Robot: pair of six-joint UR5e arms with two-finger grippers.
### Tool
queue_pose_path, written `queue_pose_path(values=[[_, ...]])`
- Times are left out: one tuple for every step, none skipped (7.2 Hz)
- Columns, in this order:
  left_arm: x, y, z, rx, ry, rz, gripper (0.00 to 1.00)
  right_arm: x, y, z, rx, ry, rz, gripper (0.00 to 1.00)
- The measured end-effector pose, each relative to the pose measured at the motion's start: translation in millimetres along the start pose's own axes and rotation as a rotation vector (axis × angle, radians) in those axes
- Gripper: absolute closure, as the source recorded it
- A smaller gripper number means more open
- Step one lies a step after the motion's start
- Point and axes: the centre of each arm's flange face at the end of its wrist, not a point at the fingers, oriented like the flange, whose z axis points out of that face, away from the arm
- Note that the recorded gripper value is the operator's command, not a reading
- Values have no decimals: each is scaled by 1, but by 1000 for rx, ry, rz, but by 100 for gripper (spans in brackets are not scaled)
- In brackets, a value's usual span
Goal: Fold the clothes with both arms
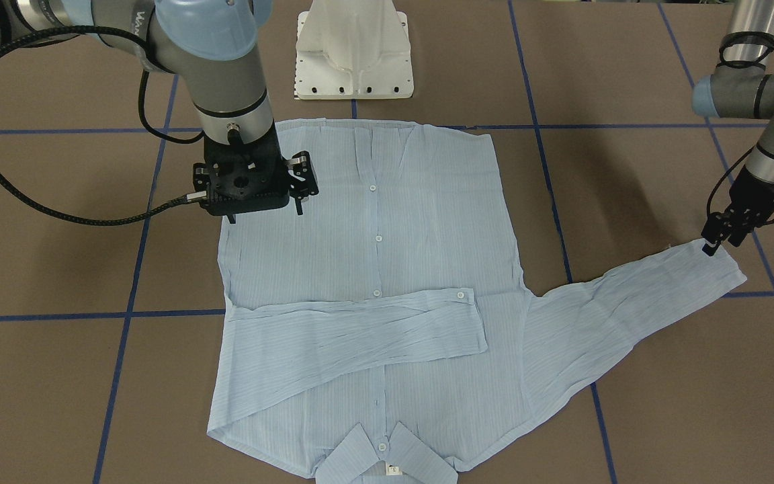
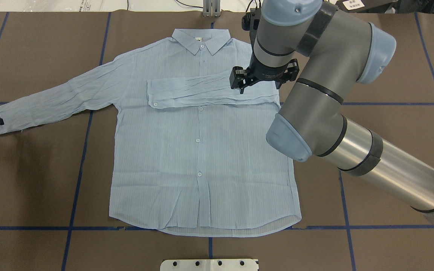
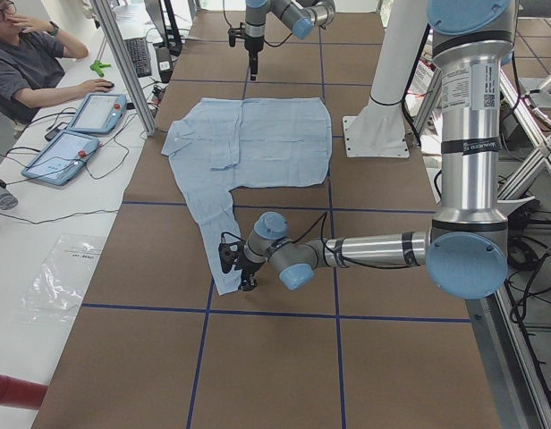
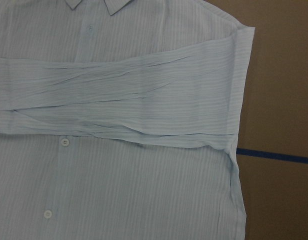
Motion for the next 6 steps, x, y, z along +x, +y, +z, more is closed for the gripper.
queue_pose_path(values=[[0,0,1,-1,-2,0,35,-1,0,-1,1,-1,1,0],[-1,1,1,-2,-3,-1,38,-1,0,-1,2,-1,2,0],[-1,1,1,-3,-3,-2,40,-2,0,-1,2,-1,2,0],[-1,1,1,-3,-4,-4,41,-2,1,0,1,-1,2,0],[-1,1,2,-4,-6,-5,41,-2,1,1,0,-1,0,0],[-2,1,2,-4,-7,-6,41,-2,1,1,-1,0,-1,0]])
